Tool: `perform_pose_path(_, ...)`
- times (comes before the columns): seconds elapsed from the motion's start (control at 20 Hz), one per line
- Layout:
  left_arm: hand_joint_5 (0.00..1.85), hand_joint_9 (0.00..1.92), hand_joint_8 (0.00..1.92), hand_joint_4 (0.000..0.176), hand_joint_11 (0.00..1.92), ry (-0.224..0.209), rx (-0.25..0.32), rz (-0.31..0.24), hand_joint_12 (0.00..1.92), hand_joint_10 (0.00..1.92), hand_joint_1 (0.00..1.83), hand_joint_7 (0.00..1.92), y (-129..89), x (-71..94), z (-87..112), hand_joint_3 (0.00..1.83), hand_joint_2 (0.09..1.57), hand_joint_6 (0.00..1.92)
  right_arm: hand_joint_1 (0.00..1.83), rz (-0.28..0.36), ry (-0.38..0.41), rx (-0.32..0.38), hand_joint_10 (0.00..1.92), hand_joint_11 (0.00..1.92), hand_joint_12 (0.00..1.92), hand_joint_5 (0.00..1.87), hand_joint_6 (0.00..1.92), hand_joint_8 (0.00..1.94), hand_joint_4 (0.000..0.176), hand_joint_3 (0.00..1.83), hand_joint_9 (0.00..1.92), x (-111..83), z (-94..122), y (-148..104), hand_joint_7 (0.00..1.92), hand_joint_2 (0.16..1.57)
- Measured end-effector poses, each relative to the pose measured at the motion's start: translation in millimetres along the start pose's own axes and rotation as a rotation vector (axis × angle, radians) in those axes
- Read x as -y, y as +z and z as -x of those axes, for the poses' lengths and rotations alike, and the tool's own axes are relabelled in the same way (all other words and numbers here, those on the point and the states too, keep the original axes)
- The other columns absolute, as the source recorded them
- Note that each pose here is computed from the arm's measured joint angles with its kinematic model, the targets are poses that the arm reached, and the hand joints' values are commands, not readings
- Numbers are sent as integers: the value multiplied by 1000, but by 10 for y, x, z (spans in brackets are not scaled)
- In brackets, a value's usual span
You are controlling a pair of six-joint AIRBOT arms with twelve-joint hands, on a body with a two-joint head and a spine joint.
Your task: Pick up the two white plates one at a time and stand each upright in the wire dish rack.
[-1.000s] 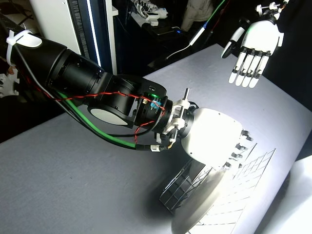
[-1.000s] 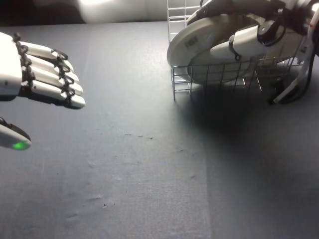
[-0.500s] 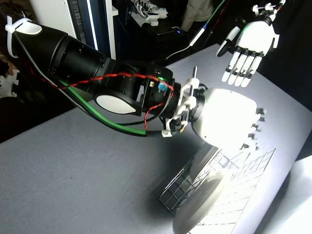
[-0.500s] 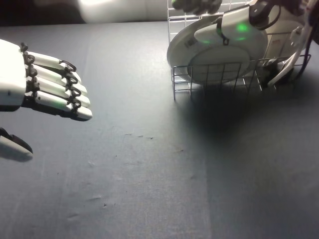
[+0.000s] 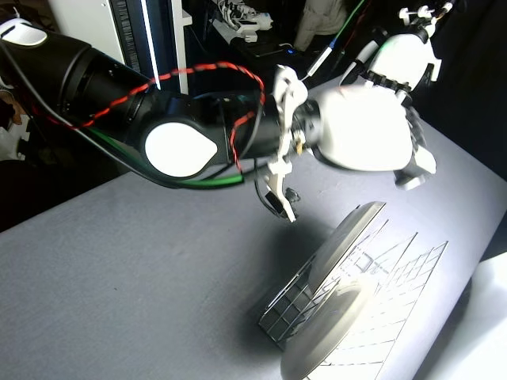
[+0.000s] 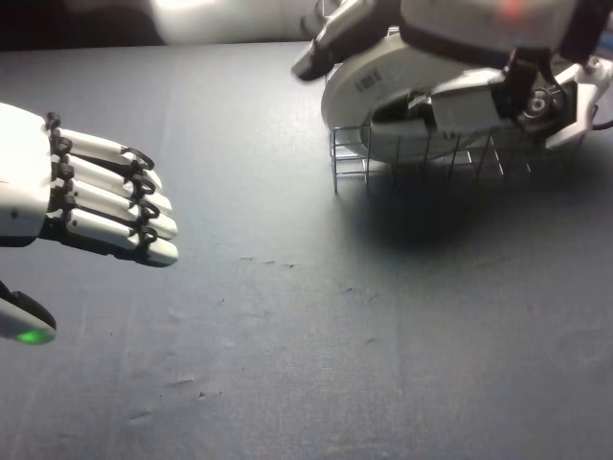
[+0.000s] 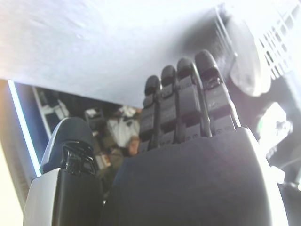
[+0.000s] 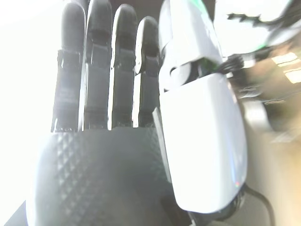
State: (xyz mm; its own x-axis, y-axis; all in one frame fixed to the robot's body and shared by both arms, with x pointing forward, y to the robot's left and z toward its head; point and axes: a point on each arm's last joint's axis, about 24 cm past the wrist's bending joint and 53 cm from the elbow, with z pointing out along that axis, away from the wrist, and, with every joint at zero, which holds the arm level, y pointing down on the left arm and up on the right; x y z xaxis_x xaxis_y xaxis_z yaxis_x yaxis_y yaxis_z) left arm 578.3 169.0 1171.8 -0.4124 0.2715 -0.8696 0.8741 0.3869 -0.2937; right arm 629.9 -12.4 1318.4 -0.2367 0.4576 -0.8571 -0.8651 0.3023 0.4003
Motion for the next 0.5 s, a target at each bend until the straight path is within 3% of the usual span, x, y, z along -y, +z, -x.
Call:
perform_pose_path(0.05, 253, 255, 5, 0, 0, -5, 3, 2, 634, 4, 108, 272, 1, 7, -3, 3, 1298, 5, 1100, 20, -37, -16, 37, 432, 1176, 824, 7, 3, 0, 12, 857, -43, -25, -21, 859, 1088)
perform_pose_path(0.1, 284, 293, 10, 0, 0, -3, -5, -1, 720, 12, 137, 307, -3, 27, -31, 0, 1292, 11, 1080, 38, -64, -27, 49, 480, 1143, 873, 20, 16, 0, 0, 900, -72, -56, -55, 907, 1058)
perform_pose_path(0.2, 522, 631, 44, 0, 117, 9, -19, -2, 986, 77, 160, 676, -37, 49, -84, 1, 1313, 31, 850, 80, -151, -72, 80, 526, 1151, 943, 46, 52, 0, 0, 979, -148, -143, -119, 1006, 1054)
perform_pose_path(0.25, 666, 555, 559, 0, 317, 7, -16, 4, 1353, 968, 252, 689, -59, 38, -81, 4, 1297, 359, 684, 103, -182, -86, 254, 575, 1291, 1050, 67, 103, 0, 0, 1037, -196, -169, -148, 1128, 1075)
perform_pose_path(0.3, 666, 555, 559, 0, 317, 6, -14, 11, 1353, 968, 252, 689, -78, 25, -78, 4, 1297, 359, 684, 122, -198, -91, 254, 575, 1291, 1050, 67, 103, 0, 0, 1037, -239, -179, -166, 1128, 1075)
perform_pose_path(0.35, 535, 477, 1272, 0, 371, 8, -15, 18, 1707, 1534, 287, 524, -102, 14, -84, 2, 1298, 1035, 694, 148, -220, -98, 451, 620, 1343, 1115, 101, 143, 0, 0, 1036, -293, -192, -192, 1195, 1046)
perform_pose_path(0.4, 578, 613, 1708, 0, 619, 24, -20, 23, 1878, 1844, 317, 588, -121, 20, -100, 0, 1291, 1568, 603, 168, -240, -106, 1051, 627, 1559, 904, 781, 872, 0, 1, 899, -340, -205, -223, 999, 1048)
perform_pose_path(0.45, 1010, 1024, 1912, 0, 1047, 41, -34, 21, 1919, 1918, 268, 1008, -135, 28, -135, 0, 1273, 1903, 563, 184, -267, -118, 1886, 1027, 1907, 1058, 1862, 1887, 0, 5, 1104, -378, -226, -260, 1108, 1063)
perform_pose_path(0.5, 1010, 1024, 1912, 0, 1047, 49, -46, 19, 1919, 1918, 268, 1008, -136, 30, -165, 0, 1273, 1903, 563, 193, -277, -122, 1886, 1027, 1907, 1058, 1862, 1887, 0, 5, 1104, -406, -232, -281, 1108, 1063)
